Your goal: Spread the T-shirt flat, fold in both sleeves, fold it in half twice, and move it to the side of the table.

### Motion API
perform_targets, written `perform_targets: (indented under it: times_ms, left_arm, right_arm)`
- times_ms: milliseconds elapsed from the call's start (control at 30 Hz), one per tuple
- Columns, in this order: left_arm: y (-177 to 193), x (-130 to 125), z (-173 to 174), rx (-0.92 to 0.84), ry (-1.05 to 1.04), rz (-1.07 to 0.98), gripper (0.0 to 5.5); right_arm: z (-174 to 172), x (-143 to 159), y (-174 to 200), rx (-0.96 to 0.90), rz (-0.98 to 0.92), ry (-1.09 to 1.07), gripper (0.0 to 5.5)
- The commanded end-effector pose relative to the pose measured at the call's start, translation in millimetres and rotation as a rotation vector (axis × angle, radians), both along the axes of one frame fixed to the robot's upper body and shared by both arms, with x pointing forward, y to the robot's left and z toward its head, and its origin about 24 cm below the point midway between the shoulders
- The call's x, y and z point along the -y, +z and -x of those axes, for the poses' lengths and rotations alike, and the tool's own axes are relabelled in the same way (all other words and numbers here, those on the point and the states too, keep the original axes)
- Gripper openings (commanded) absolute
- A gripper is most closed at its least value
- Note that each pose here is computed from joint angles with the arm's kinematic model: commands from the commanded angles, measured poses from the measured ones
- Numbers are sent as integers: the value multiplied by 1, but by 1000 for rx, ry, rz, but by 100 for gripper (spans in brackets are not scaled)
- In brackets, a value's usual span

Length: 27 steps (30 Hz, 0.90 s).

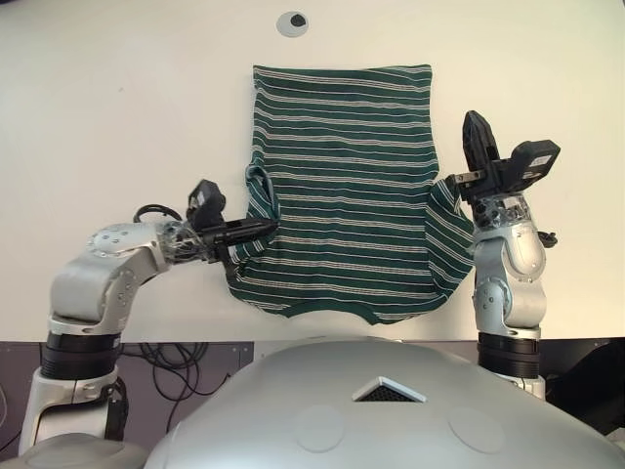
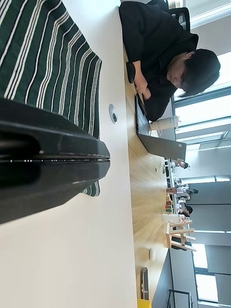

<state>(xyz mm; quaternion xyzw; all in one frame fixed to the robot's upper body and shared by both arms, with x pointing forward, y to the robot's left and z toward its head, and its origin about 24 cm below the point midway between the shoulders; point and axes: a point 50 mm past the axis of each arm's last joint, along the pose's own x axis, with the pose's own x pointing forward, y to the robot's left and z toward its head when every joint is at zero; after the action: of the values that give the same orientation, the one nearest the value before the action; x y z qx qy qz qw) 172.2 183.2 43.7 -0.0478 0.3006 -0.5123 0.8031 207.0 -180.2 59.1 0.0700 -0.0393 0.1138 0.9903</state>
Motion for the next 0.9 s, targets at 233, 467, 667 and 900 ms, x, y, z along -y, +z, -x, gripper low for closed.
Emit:
perform_targets:
  times_ms: [233,467,667,900]
  left_arm:
    - [-25,5,16,-28,-10,-153,82]
    - [12,20,12,90,40,126,120]
    - [34,22,-2,226,148,276,120]
    - [44,27,-4,269,152,322,120]
  right_arm:
    - [37,11,8,-167,-46,-1,75]
    - [103,51,-8,-538,45,-62,186]
    - [119,66,-27,-684,54,-68,215]
    - [119,65,-46,-780,37,-4,215]
